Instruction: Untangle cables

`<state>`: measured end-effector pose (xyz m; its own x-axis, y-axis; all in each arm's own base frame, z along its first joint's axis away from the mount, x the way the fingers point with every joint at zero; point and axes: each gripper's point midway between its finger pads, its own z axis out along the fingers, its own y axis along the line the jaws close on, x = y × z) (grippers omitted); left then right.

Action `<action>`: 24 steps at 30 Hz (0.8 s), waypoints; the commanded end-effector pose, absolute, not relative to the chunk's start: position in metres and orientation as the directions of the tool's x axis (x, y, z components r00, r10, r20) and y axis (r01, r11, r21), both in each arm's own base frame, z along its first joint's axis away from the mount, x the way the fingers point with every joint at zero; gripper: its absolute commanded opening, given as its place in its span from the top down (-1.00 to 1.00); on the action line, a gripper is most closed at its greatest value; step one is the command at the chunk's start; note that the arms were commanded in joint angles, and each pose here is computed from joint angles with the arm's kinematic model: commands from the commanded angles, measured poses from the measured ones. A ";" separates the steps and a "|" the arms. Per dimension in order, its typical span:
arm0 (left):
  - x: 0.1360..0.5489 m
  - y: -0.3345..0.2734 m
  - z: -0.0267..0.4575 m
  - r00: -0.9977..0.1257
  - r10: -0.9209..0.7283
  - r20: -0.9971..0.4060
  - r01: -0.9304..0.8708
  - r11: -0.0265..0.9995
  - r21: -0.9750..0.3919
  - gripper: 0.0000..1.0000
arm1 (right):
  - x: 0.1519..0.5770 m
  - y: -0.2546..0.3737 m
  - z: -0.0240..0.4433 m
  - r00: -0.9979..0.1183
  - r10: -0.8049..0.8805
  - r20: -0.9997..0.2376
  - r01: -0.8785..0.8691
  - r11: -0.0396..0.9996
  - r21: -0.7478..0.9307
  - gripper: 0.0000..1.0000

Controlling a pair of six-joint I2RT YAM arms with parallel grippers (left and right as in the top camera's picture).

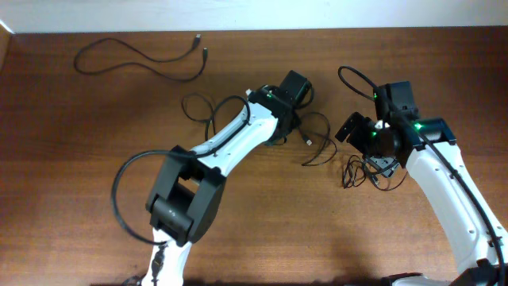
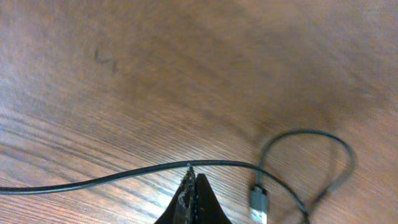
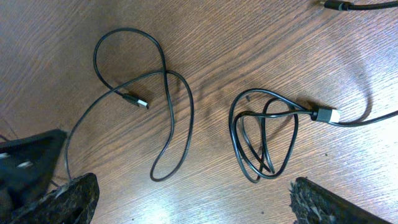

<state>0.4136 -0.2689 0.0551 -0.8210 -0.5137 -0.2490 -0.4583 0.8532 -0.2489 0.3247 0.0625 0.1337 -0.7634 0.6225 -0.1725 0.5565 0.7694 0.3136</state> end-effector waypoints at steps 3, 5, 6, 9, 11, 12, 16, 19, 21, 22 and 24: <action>0.431 -0.270 0.141 -0.797 -0.469 -0.380 -0.336 0.868 -0.365 0.67 | 0.324 0.066 0.132 -0.766 0.622 -0.163 0.557 0.769 0.315 -0.97; 0.438 -0.260 0.131 -0.802 -0.391 -0.451 -0.290 0.916 -0.278 -0.25 | 0.323 0.069 0.132 -0.773 0.613 -0.163 0.548 0.775 0.315 -0.97; 0.444 -0.255 0.128 -0.816 -0.273 -0.509 -0.203 0.960 -0.191 -0.31 | 0.323 0.071 0.132 -0.776 0.610 -0.163 0.545 0.777 0.314 -0.97; 0.450 -0.247 0.101 -0.749 0.483 -0.455 0.398 0.876 0.274 -0.70 | 0.322 0.076 0.132 -0.786 0.595 -0.169 0.530 0.789 0.312 -0.97; 0.437 -0.250 0.078 -0.630 0.713 -0.308 0.636 0.701 0.322 -0.68 | 0.325 0.077 0.134 -0.784 0.595 -0.180 0.524 0.788 0.322 -0.97; 0.431 -0.251 0.068 -0.584 0.769 -0.260 0.700 0.639 0.318 -0.67 | 0.327 0.077 0.134 -0.782 0.595 -0.185 0.522 0.788 0.326 -0.97; 0.429 -0.250 0.047 -0.530 0.821 -0.213 0.771 0.571 0.283 -0.56 | 0.327 0.077 0.134 -0.782 0.595 -0.186 0.522 0.788 0.327 -0.97; 0.410 -0.261 0.039 -0.445 0.865 -0.231 0.868 0.480 0.125 -0.54 | 0.327 0.077 0.135 -0.782 0.595 -0.186 0.521 0.788 0.328 -0.97; 0.413 -0.256 0.036 -0.458 0.860 -0.226 0.863 0.491 0.122 -0.36 | 0.327 0.077 0.135 -0.782 0.595 -0.186 0.521 0.788 0.328 -0.97; 0.414 -0.254 0.035 -0.462 0.858 -0.223 0.861 0.495 0.120 -0.30 | 0.327 0.077 0.135 -0.782 0.595 -0.186 0.521 0.788 0.327 -0.97; 0.412 -0.254 0.029 -0.465 0.858 -0.220 0.863 0.494 0.103 -0.22 | 0.327 0.077 0.135 -0.782 0.595 -0.186 0.521 0.788 0.328 -0.97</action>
<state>0.4170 -0.2521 0.0435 -0.4809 0.8467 -0.2276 0.8404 0.5191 0.1554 0.3272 0.0756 0.1357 -0.7823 0.5940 -0.1875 0.5200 0.7886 0.3284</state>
